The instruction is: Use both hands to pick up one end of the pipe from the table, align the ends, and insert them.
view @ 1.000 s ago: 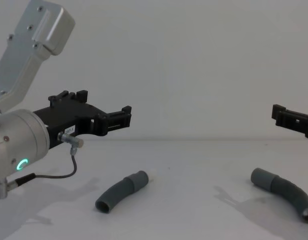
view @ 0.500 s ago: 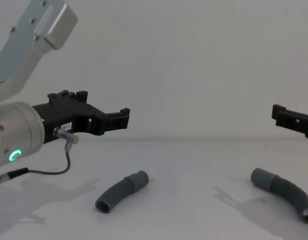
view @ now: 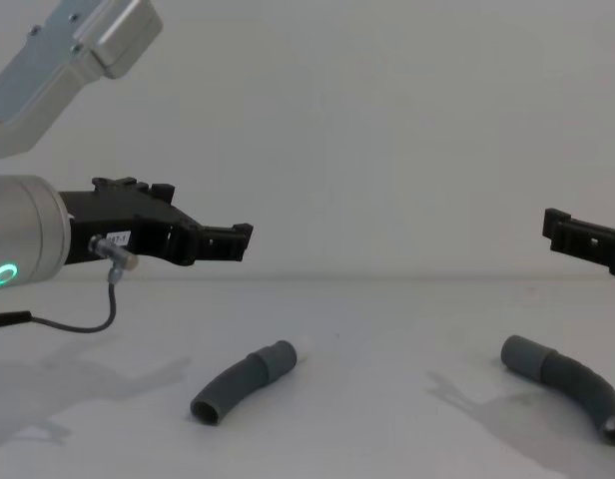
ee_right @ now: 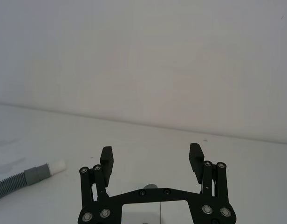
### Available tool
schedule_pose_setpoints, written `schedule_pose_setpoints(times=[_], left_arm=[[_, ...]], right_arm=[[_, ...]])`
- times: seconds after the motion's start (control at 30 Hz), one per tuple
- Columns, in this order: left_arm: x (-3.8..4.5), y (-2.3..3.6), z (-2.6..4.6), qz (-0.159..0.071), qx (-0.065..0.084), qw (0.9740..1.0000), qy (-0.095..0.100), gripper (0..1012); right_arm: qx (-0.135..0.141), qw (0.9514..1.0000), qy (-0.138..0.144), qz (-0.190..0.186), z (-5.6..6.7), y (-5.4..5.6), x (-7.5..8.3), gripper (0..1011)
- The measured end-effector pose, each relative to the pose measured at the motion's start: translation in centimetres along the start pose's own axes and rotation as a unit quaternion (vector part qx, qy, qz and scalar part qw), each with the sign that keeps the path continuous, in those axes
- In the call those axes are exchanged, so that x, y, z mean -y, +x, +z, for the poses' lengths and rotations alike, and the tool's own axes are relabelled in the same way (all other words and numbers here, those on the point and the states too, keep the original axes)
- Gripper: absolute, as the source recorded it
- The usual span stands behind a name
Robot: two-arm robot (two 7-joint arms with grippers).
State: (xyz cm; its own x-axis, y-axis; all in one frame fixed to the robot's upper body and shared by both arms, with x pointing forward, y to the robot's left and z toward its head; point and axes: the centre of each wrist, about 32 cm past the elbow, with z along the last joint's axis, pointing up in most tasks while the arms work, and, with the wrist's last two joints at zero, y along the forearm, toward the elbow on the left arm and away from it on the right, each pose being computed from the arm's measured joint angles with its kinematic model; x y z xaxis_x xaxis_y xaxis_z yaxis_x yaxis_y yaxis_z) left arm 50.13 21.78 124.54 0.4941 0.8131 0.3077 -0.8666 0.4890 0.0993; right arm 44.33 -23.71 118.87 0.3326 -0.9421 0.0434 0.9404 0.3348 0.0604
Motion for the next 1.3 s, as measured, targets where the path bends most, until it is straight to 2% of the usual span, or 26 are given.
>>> schedule_pose_setpoints(times=[0.2, 0.4, 0.67, 0.93, 1.3], left_arm=[[0.25, 0.73, 0.25, -0.018, 0.004, 0.9996, 0.020, 1002], [0.68, 0.97, 0.10, -0.036, 0.006, 0.9987, 0.036, 1002], [1.24, 0.76, -0.20, -0.053, 0.008, 0.9972, 0.053, 1002], [1.67, 0.45, -0.44, -0.060, 0.012, 0.9957, 0.069, 1002], [2.53, 0.46, -0.66, -0.065, 0.012, 0.9929, 0.099, 1002]], right_arm=[[0.000, 1.0000, 0.000, 0.000, 0.0, 0.0, 0.0, 1001], [0.000, 1.0000, 0.000, 0.000, 0.0, 0.0, 0.0, 1001], [0.000, 1.0000, 0.000, 0.000, 0.0, 0.0, 0.0, 1001], [0.000, 1.0000, 0.000, 0.000, 0.0, 0.0, 0.0, 1001], [0.000, 1.0000, 0.000, 0.000, 0.0, 0.0, 0.0, 1001]])
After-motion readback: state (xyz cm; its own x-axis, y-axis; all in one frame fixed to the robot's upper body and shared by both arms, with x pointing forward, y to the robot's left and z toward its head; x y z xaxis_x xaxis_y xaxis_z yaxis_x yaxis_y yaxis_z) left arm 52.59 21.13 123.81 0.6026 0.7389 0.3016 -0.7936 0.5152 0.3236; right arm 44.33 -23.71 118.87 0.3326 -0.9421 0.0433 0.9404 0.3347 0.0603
